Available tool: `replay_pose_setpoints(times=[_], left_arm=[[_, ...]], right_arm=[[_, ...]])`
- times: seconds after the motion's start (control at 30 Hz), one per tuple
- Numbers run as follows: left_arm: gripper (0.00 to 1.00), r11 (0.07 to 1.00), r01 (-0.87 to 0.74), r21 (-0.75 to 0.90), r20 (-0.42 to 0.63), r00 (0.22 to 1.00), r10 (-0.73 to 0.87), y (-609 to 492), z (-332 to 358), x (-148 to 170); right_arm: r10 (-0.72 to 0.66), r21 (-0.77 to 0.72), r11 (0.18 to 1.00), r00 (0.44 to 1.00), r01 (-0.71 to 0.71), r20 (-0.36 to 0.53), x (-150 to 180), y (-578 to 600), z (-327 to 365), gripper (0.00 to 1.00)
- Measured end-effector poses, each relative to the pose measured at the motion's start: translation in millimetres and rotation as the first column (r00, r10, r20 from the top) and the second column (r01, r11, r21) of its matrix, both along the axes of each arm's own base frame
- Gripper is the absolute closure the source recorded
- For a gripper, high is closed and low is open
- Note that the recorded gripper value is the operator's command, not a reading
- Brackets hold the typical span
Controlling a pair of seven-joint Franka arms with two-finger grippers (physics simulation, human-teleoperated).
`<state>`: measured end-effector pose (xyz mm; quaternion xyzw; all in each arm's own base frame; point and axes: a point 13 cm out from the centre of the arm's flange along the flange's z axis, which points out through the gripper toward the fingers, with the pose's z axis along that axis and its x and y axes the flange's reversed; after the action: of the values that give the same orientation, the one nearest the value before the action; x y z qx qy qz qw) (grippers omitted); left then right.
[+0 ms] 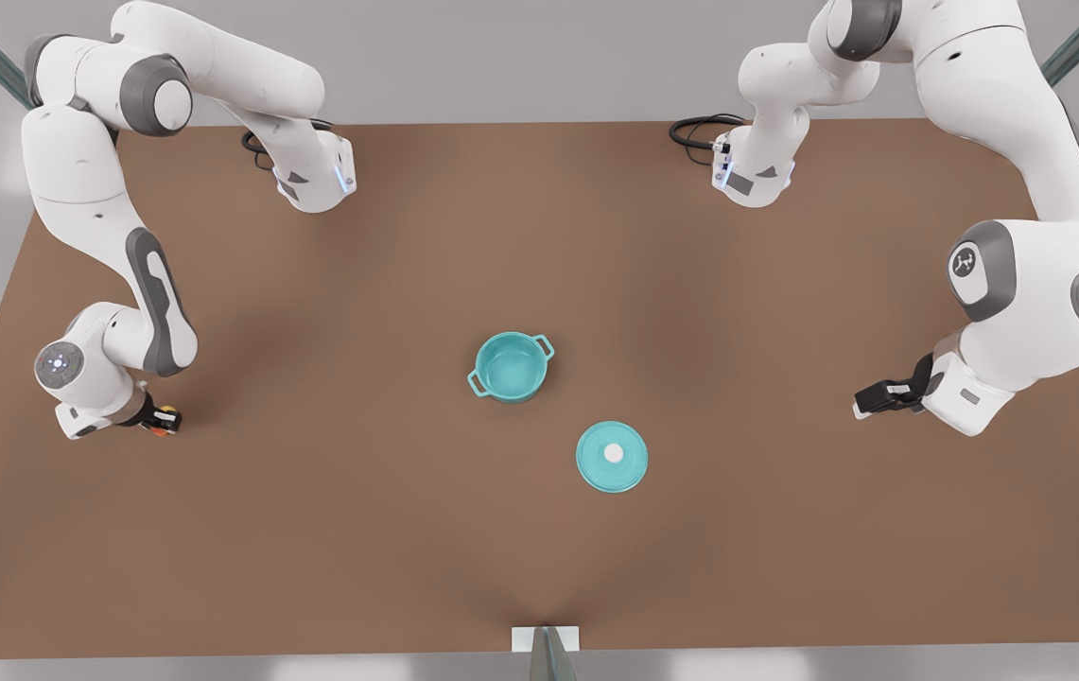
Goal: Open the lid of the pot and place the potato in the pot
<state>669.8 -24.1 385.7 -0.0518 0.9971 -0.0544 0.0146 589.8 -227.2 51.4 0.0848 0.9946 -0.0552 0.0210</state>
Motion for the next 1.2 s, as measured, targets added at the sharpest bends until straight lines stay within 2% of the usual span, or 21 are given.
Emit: replay_pose_setpoints(times=[0.5,0.87,1.2], left_arm=[[0.00,1.000,0.014,0.001,0.002,1.000,-0.014,1.9,0.0,0.1],[0.00,1.000,0.023,-0.001,0.003,1.000,-0.023,-0.3,1.7,-0.9],[0.00,0.999,0.033,-0.002,0.011,0.999,-0.033,-4.5,19.0,-7.5]], right_arm=[[0.034,0.025,0.999,0.999,-0.034,-0.002,15.3,39.8,46.0,0.51],[0.089,0.127,0.988,0.996,-0.084,-0.033,38.7,187.3,89.1,0.51],[0.096,0.181,0.980,0.994,-0.084,-0.059,34.0,366.0,122.4,0.51]])
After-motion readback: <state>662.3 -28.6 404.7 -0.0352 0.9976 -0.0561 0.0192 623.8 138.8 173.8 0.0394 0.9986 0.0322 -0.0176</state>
